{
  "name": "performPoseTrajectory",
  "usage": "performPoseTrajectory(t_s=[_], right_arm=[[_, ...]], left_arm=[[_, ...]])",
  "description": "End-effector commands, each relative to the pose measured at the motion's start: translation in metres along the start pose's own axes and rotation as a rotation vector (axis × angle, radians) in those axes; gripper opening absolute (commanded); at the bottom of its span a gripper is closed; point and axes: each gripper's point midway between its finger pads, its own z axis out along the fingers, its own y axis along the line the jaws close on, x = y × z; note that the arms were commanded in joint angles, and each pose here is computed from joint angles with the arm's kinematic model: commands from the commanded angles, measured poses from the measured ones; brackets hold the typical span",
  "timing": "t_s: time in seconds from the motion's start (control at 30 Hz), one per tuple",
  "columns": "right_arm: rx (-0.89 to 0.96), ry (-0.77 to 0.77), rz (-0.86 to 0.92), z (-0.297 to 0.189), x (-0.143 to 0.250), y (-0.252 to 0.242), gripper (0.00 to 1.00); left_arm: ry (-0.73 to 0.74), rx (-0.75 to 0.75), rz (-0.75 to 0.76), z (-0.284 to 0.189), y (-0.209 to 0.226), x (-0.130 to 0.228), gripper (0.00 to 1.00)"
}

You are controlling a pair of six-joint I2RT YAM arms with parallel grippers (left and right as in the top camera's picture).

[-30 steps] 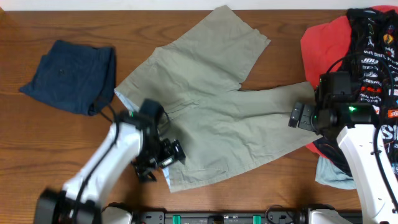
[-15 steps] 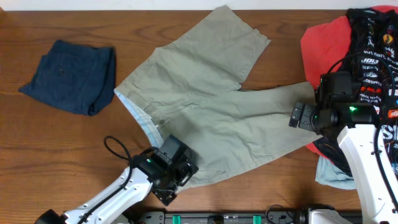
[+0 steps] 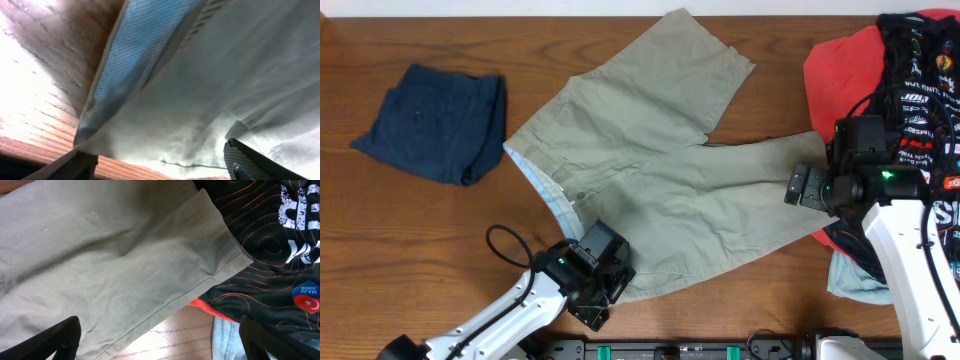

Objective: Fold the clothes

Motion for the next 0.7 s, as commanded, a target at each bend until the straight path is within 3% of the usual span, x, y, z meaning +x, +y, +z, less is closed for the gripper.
performPoseTrajectory(t_s=[0.0,0.13,0.2,0.23,0.43,0.67], right_arm=[[-0.001,-0.019,0.030,-0.005,-0.006,-0.004,0.99],[-0.001,-0.019,0.030,-0.005,-0.006,-0.004,0.99],[-0.001,-0.019,0.030,-0.005,-0.006,-0.004,0.99],[-0.001,-0.019,0.030,-0.005,-0.006,-0.004,0.99],[0.004,-0.005,0.028,-0.005,-0.003,-0.005,0.99],[-0.081,0.091,0.091,-0.005,0.018,0.009,0.99]], left_arm=[[0.026,-0.029,-0.013,0.003,0.009,0.004,0.81],[0.068,-0.033,-0.014,0.003,0.009,0.011,0.81],[0.008,-0.028,-0.014,0.004,0.009,0.000,0.80],[-0.045,-0.023,-0.013,0.003,0.008,-0.009,0.74],[-0.358,-0.050,-0.017,-0.008,0.017,-0.062,0.06],[-0.418,-0.083,0.070,-0.024,0.018,-0.085,0.06]])
